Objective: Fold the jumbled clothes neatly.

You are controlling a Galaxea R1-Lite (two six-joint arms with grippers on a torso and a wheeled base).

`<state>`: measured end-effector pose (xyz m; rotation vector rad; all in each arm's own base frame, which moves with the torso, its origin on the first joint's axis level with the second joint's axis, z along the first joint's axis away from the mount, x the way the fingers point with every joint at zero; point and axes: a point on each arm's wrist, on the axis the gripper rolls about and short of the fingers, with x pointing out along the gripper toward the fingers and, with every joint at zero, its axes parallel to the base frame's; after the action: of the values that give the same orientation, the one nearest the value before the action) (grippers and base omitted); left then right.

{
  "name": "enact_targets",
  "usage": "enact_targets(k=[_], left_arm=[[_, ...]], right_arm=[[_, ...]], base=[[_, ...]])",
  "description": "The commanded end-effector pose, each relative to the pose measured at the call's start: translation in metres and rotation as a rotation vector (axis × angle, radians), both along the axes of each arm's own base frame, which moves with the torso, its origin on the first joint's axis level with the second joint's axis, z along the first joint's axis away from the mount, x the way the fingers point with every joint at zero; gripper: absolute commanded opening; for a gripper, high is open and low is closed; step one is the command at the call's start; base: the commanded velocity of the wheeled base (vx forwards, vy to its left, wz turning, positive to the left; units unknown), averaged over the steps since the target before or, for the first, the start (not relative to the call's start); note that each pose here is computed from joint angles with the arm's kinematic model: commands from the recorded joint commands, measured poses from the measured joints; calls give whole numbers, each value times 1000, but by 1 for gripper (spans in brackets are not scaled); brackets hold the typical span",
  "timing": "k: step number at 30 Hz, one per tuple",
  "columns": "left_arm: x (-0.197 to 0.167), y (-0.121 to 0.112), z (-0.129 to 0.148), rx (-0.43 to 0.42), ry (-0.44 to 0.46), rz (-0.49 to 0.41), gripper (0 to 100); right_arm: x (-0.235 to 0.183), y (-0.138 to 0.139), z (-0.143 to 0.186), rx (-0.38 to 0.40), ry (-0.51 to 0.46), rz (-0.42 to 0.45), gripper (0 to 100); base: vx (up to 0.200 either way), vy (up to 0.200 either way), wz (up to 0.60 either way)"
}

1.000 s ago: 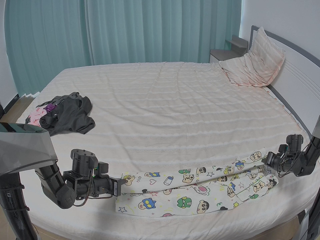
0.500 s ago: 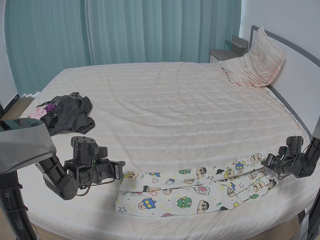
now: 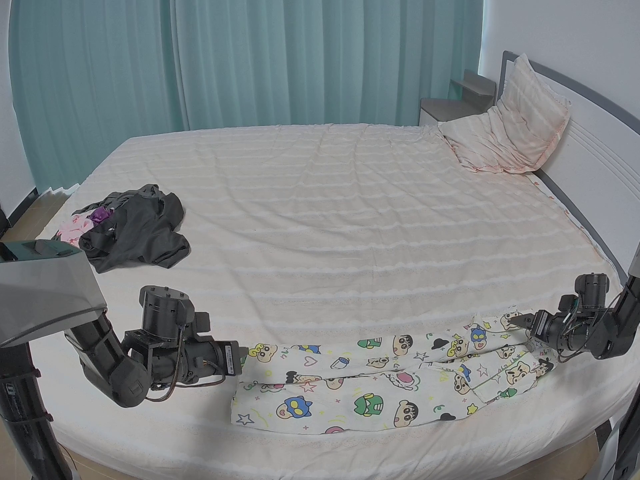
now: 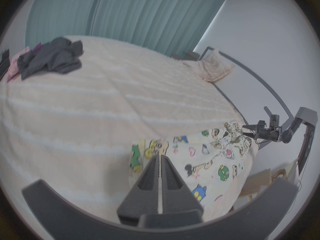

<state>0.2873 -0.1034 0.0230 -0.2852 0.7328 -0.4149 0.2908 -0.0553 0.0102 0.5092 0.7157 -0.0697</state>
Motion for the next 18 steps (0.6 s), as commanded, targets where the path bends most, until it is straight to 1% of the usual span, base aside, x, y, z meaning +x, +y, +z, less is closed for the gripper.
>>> enact_targets(k=[1, 4, 5, 9, 11, 18], left_arm=[[-6, 1, 4, -24, 117, 49, 0], [-6, 1, 4, -24, 117, 49, 0], [-11, -9, 14, -123, 236, 118, 0], [-10, -8, 8, -108, 254, 119, 0], [-11, -9, 4, -100, 269, 119, 0], [-18, -6, 0, -97, 293, 125, 0]], right_arm=[[-22, 3, 33, -26, -73, -23, 100], [-22, 3, 33, -26, -73, -23, 100], [-44, 10, 43, 7, -84, -40, 100], [-58, 26, 50, 88, -83, -49, 100], [-64, 35, 50, 112, -71, -32, 100], [-75, 49, 42, 136, -17, 12, 100]], base=[[0, 0, 0], [0, 0, 0], [0, 0, 0], [0, 0, 0], [0, 0, 0], [0, 0, 0]])
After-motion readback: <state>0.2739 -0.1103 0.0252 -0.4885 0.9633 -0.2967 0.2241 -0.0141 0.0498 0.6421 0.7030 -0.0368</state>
